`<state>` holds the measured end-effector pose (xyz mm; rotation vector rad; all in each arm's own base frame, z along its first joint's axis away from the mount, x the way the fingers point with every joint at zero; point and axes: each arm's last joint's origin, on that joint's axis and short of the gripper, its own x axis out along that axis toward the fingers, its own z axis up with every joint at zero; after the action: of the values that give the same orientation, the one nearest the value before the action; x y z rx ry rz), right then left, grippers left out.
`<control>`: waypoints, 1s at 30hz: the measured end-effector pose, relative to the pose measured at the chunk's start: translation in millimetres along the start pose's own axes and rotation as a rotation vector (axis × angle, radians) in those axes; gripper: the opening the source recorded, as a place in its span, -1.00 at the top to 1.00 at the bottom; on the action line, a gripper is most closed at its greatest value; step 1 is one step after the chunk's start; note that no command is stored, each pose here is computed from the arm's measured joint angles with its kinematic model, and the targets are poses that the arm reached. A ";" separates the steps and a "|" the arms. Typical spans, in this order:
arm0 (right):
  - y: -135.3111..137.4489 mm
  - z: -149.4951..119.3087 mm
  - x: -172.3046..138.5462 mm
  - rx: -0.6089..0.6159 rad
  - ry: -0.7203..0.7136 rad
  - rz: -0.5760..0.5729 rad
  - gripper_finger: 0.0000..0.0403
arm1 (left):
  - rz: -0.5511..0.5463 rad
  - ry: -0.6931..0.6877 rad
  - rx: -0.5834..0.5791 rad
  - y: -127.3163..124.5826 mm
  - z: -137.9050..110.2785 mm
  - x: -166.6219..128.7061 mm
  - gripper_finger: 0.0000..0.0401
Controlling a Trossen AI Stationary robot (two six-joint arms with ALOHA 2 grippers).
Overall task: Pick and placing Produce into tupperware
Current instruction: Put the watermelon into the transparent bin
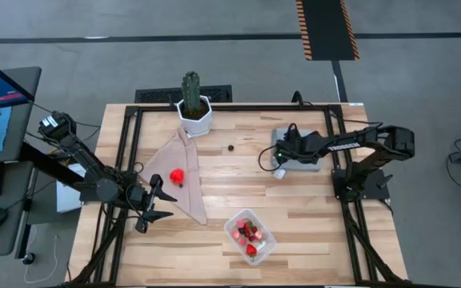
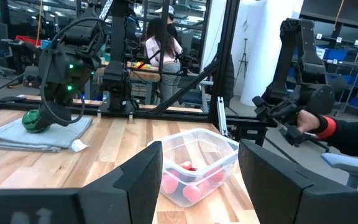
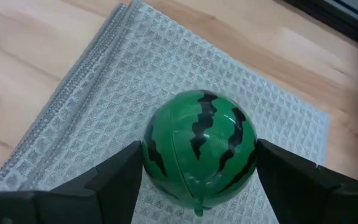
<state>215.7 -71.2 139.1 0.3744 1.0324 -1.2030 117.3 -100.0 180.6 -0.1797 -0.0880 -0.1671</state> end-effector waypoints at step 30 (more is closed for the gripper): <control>65.0 24.3 -124.3 -0.142 -0.203 0.347 -0.54 | 0.005 0.000 0.000 0.2 0.0 0.0 0.00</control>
<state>284.9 7.6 235.5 0.2988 0.8314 -0.8331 117.4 -99.8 180.5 -0.1799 -0.0880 -0.1625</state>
